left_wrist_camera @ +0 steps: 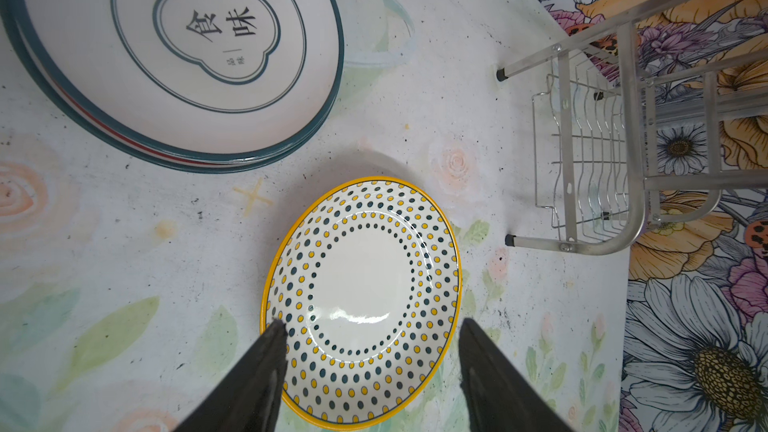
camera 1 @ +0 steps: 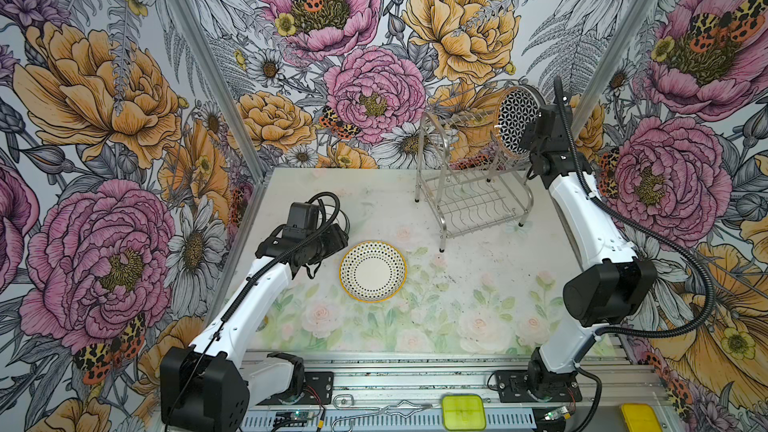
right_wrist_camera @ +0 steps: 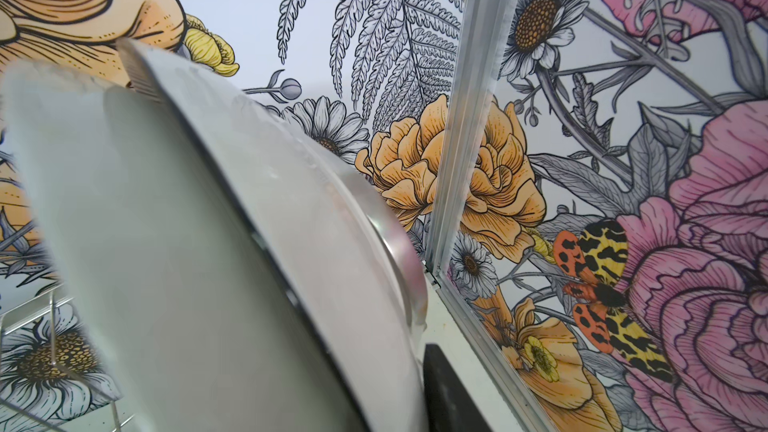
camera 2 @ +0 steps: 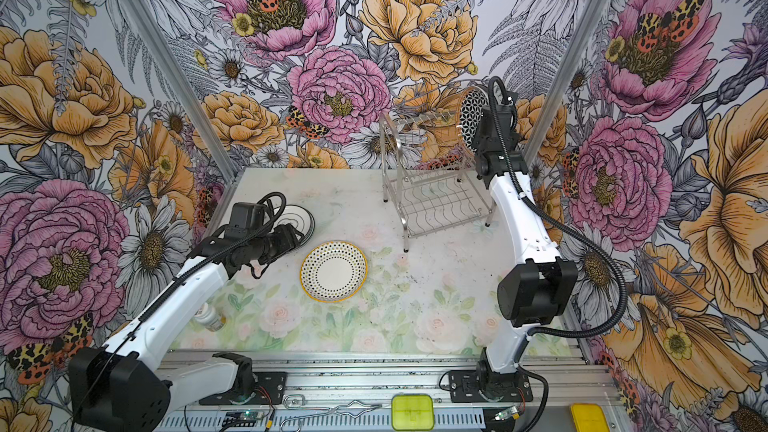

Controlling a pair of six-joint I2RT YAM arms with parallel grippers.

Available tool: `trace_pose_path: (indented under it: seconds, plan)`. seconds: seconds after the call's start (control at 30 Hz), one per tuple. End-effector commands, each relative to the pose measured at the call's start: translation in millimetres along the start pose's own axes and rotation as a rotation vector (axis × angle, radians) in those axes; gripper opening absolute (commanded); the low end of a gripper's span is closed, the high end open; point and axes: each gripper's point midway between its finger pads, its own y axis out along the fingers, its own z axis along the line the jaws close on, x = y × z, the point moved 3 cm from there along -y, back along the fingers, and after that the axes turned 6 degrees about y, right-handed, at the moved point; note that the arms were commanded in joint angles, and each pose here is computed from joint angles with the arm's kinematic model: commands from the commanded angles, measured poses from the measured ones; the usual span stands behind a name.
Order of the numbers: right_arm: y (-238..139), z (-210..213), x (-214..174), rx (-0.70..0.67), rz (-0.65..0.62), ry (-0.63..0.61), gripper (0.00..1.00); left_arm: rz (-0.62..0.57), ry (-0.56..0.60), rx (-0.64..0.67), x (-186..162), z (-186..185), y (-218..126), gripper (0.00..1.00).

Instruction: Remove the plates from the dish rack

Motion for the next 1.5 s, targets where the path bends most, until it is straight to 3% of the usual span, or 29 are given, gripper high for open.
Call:
trace_pose_path:
  seconds: [0.0,0.4,0.67,1.0,1.47]
  plan:
    - [-3,6,3,0.025,-0.023,0.019,0.46,-0.014,0.019,-0.036,8,-11,-5,0.66]
    - [-52,-10,13,0.085,-0.043,0.095,0.56,-0.005,0.014,-0.027,4,-6,1,0.66]
    - [-90,1,7,0.29,0.017,0.176,0.6,-0.014,0.015,-0.048,5,-8,0,0.66]
    - [-79,22,5,0.384,0.073,0.231,0.61,-0.025,0.015,-0.065,8,-7,-3,0.66]
    - [-53,31,4,0.358,0.082,0.228,0.62,-0.032,0.001,-0.07,10,2,-3,0.66]
